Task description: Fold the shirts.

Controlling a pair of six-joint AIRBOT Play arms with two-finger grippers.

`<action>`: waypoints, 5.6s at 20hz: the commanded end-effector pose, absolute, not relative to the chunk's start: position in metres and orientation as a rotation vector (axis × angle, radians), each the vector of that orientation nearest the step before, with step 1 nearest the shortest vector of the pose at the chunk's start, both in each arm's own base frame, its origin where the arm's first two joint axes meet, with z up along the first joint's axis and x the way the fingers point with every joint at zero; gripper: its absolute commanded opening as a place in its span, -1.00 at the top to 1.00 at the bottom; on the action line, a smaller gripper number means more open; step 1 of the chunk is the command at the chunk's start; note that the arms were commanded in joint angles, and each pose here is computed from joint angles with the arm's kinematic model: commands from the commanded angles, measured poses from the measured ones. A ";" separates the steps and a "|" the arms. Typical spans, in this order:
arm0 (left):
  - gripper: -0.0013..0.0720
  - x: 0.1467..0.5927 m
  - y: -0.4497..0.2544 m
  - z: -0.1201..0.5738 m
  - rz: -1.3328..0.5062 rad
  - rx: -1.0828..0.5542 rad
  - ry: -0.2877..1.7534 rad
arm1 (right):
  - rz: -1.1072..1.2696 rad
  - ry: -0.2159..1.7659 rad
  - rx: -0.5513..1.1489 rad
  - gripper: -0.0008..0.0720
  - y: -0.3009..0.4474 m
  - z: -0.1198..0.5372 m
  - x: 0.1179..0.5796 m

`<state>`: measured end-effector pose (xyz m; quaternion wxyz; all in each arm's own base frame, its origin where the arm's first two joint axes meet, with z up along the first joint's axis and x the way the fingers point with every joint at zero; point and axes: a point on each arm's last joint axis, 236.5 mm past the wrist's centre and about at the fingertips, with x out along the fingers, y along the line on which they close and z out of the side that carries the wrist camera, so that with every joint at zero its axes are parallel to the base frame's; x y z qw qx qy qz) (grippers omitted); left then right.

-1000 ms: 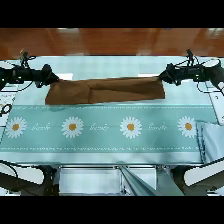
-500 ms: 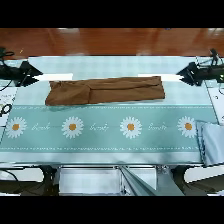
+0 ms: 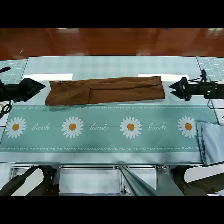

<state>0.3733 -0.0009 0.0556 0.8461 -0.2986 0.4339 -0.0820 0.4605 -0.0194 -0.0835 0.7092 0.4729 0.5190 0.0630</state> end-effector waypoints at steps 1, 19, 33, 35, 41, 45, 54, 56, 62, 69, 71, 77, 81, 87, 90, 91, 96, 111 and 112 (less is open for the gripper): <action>-0.41 0.372 -0.021 0.060 -0.206 -0.622 0.880 | 0.198 1.204 1.084 -0.18 0.014 -0.102 0.468; 0.32 0.377 -0.057 0.066 -0.282 -0.588 0.870 | 0.326 1.161 0.641 0.91 0.049 -0.007 0.486; 0.90 0.384 -0.346 0.008 -0.771 -0.358 1.161 | 0.340 0.832 0.447 0.90 0.069 0.170 0.316; 0.90 0.357 -0.397 -0.019 -0.838 -0.290 1.301 | 0.354 0.802 0.432 0.90 0.075 0.187 0.295; 0.89 0.258 -0.499 -0.046 -1.097 -0.086 1.471 | 0.397 0.786 0.436 0.90 0.089 0.200 0.277; 0.89 0.275 -0.478 -0.019 -1.116 -0.081 1.458 | 0.437 0.795 0.430 0.90 0.102 0.199 0.280; 0.89 0.364 -0.188 0.082 -0.730 -0.333 1.226 | 0.800 0.792 0.560 0.90 0.267 0.179 0.352; 0.89 0.353 -0.131 0.098 -0.619 -0.379 1.140 | 0.837 0.843 0.577 0.90 0.308 0.157 0.377; 0.89 0.319 -0.059 0.120 -0.415 -0.451 0.991 | 0.899 0.984 0.701 0.90 0.400 0.089 0.442; 0.89 0.315 -0.068 0.101 -0.415 -0.460 1.003 | 0.909 1.062 0.805 0.90 0.442 0.047 0.457; 0.89 0.318 -0.073 0.094 -0.415 -0.459 1.000 | 0.909 1.066 0.801 0.87 0.452 0.042 0.452; 0.89 0.328 -0.078 0.079 -0.391 -0.465 0.973 | 1.067 1.252 0.708 -0.14 0.416 0.053 0.409; 0.89 0.328 -0.079 0.080 -0.392 -0.470 0.972 | 0.780 1.466 0.306 -0.14 0.248 0.051 0.393; 0.89 0.328 -0.079 0.079 -0.393 -0.471 0.972 | -0.060 1.294 0.192 -0.16 0.024 0.022 0.343; 0.89 0.328 -0.079 0.079 -0.393 -0.471 0.972 | -0.042 1.228 0.639 -0.18 0.066 -0.053 0.307; 0.89 0.328 -0.079 0.079 -0.393 -0.471 0.973 | 0.010 1.227 0.774 -0.18 0.090 -0.068 0.301; 0.89 0.328 -0.079 0.079 -0.393 -0.471 0.973 | 0.202 1.277 1.071 -0.18 0.164 -0.091 0.311; 0.89 0.328 -0.079 0.079 -0.393 -0.471 0.972 | 0.731 1.217 0.728 0.90 0.317 0.020 0.405; 0.89 0.328 -0.079 0.079 -0.393 -0.471 0.972 | 0.725 1.195 0.645 0.91 0.313 0.039 0.416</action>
